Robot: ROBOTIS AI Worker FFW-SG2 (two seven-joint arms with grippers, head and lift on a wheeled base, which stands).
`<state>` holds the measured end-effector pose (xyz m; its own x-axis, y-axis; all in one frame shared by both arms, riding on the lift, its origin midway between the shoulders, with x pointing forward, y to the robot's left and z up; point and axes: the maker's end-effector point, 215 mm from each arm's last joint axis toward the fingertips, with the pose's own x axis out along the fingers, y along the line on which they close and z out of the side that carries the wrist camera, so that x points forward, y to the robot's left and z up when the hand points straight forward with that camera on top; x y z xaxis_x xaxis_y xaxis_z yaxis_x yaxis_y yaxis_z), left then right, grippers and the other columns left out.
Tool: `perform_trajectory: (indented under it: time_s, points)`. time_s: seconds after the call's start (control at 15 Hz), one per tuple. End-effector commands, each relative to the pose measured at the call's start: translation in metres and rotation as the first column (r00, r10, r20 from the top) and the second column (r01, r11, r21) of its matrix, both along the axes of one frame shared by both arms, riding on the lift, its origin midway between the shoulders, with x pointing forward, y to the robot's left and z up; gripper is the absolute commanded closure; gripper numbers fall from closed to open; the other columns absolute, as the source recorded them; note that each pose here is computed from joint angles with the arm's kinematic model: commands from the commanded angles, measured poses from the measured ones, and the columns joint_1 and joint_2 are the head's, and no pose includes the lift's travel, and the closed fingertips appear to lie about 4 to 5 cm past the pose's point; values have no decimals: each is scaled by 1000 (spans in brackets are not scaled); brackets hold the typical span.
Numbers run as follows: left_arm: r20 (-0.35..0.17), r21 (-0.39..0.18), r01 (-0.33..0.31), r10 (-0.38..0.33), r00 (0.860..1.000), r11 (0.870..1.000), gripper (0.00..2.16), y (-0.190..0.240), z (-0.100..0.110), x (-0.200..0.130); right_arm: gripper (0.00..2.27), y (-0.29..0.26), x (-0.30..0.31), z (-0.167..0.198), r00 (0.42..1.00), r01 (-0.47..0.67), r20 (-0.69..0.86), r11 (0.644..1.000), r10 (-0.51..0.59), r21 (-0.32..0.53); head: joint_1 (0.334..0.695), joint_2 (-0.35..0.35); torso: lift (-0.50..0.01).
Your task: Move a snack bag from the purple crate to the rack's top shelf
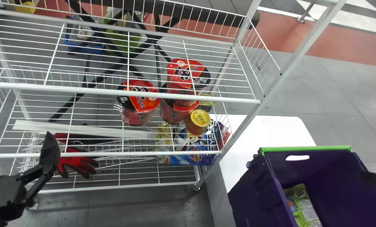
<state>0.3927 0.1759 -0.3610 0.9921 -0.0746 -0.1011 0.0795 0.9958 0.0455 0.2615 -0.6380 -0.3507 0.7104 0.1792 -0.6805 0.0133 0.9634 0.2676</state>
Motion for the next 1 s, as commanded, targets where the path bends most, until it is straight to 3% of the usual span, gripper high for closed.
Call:
perform_trajectory:
  time_s: [0.0,0.33,0.6,0.93]
  points:
    - [-4,13,9,-9,1000,1000,134,-6,-3,-1,2,10,2,-39,990,-106,-93,993,102,-42,695,-350,-455]
    - [-7,22,11,-10,1000,1000,134,-7,-6,-1,-1,31,-23,-113,936,-137,-327,991,127,-9,695,-350,-455]
    - [-5,25,13,-13,1000,1000,134,-8,-8,1,-1,47,-58,-175,844,-142,-520,990,134,25,695,-350,-455]
    - [-4,26,17,-17,1000,1000,134,-10,-10,1,-1,62,-63,-202,803,-146,-574,987,160,72,695,-350,-455]
